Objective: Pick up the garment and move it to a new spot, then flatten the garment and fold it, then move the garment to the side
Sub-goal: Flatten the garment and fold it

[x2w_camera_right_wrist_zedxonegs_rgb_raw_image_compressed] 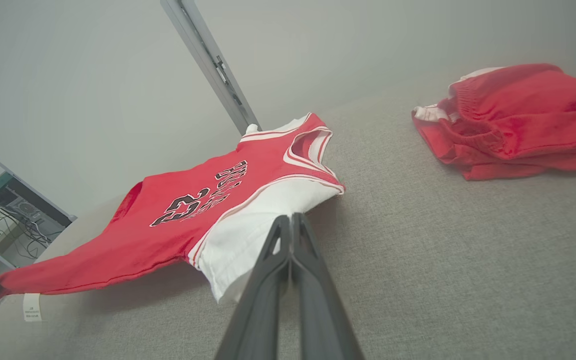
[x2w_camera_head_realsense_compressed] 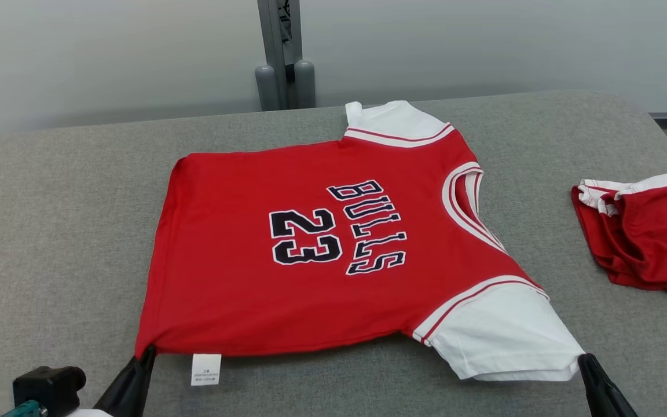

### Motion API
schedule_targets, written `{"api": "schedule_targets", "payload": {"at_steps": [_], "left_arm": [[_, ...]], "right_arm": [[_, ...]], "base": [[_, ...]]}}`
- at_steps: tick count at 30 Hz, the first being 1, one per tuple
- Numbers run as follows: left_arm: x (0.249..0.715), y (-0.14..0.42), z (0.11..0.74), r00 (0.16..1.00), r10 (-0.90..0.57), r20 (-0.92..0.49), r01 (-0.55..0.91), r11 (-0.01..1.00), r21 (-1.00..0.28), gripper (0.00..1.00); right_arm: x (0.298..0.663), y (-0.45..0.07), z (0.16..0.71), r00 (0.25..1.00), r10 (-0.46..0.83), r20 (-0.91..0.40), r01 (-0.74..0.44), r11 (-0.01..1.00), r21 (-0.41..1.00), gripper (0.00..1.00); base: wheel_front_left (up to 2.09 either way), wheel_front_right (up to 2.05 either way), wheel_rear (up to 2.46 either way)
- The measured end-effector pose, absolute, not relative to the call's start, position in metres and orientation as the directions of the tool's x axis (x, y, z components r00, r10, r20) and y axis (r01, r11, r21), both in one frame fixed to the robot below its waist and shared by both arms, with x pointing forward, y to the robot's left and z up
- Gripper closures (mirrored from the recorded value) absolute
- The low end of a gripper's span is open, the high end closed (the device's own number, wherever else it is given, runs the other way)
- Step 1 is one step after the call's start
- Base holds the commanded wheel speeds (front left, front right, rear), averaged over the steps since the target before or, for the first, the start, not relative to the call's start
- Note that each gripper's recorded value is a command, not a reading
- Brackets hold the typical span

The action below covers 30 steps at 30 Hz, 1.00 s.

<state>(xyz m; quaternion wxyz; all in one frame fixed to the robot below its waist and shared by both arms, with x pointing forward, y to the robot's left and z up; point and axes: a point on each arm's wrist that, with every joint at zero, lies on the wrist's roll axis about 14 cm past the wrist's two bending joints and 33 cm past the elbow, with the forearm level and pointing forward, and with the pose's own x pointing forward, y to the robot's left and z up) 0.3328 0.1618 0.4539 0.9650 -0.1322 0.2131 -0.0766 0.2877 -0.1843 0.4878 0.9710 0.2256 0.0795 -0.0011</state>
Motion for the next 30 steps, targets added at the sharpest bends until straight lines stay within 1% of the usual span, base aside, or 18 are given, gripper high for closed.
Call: {"api": "schedule_targets", "payload": {"at_steps": [9, 15, 23, 25, 30], "left_arm": [[0.338, 0.162, 0.461, 0.898, -0.207, -0.389, 0.094, 0.953, -0.289, 1.0], [0.356, 0.16, 0.463, 0.902, -0.216, -0.375, 0.103, 0.949, -0.299, 1.0], [0.386, 0.152, 0.454, 0.892, -0.252, -0.376, 0.13, 0.938, -0.321, 1.0], [0.407, 0.155, 0.44, 0.883, -0.254, -0.395, 0.127, 0.939, -0.32, 1.0], [0.418, 0.161, 0.426, 0.875, -0.245, -0.417, 0.109, 0.94, -0.324, 1.0]], "right_arm": [[0.301, -0.181, 0.491, 0.986, 0.058, -0.157, 0.013, 0.908, 0.418, 1.0], [0.331, -0.175, 0.498, 0.986, 0.091, -0.136, -0.032, 0.923, 0.383, 1.0], [0.383, -0.166, 0.491, 0.983, 0.127, -0.13, -0.072, 0.928, 0.366, 1.0], [0.427, -0.161, 0.478, 0.982, 0.139, -0.128, -0.083, 0.926, 0.369, 1.0], [0.46, -0.154, 0.469, 0.981, 0.155, -0.114, -0.103, 0.923, 0.37, 1.0]], "base": [[0.0, 0.0, 0.0], [0.0, 0.0, 0.0], [0.0, 0.0, 0.0], [0.0, 0.0, 0.0], [0.0, 0.0, 0.0]]}}
